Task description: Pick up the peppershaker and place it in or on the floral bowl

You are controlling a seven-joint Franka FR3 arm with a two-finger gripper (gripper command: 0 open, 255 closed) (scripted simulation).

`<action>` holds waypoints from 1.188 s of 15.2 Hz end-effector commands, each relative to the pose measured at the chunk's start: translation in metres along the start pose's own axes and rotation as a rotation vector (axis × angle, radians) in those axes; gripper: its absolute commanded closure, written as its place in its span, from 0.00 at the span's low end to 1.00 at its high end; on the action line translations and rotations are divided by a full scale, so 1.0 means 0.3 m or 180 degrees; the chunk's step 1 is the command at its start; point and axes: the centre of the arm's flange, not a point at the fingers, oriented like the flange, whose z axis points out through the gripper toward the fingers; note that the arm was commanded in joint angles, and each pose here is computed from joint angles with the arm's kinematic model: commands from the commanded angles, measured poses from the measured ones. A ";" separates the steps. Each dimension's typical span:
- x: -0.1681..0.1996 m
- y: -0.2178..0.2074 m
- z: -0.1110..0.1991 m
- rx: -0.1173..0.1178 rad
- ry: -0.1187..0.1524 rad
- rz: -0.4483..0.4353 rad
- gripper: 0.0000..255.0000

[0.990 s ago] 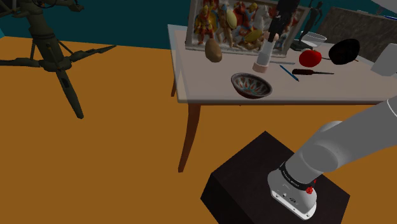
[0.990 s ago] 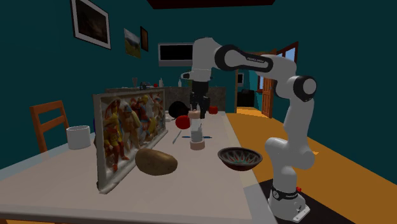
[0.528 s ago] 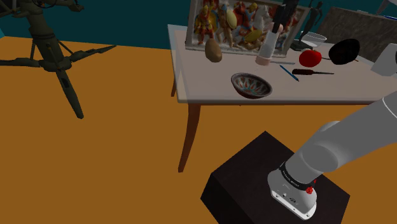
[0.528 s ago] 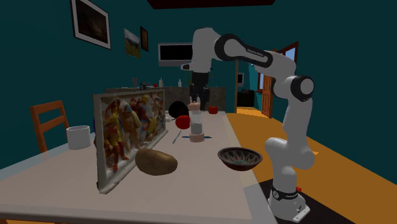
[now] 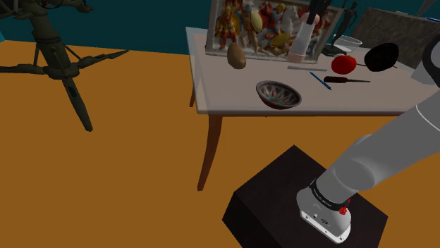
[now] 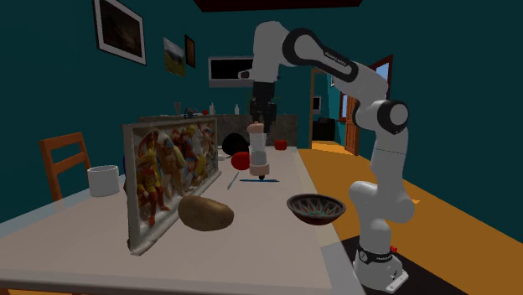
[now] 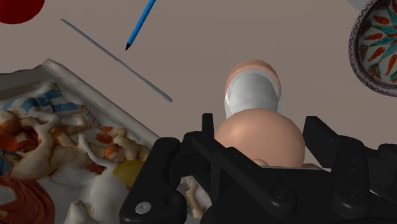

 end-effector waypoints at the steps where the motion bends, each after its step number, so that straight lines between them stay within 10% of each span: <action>1: 0.000 0.004 -0.030 0.0001 0.0000 0.0000 1.00; 18: -0.215 -0.552 -0.339 0.0001 0.0000 0.0000 1.00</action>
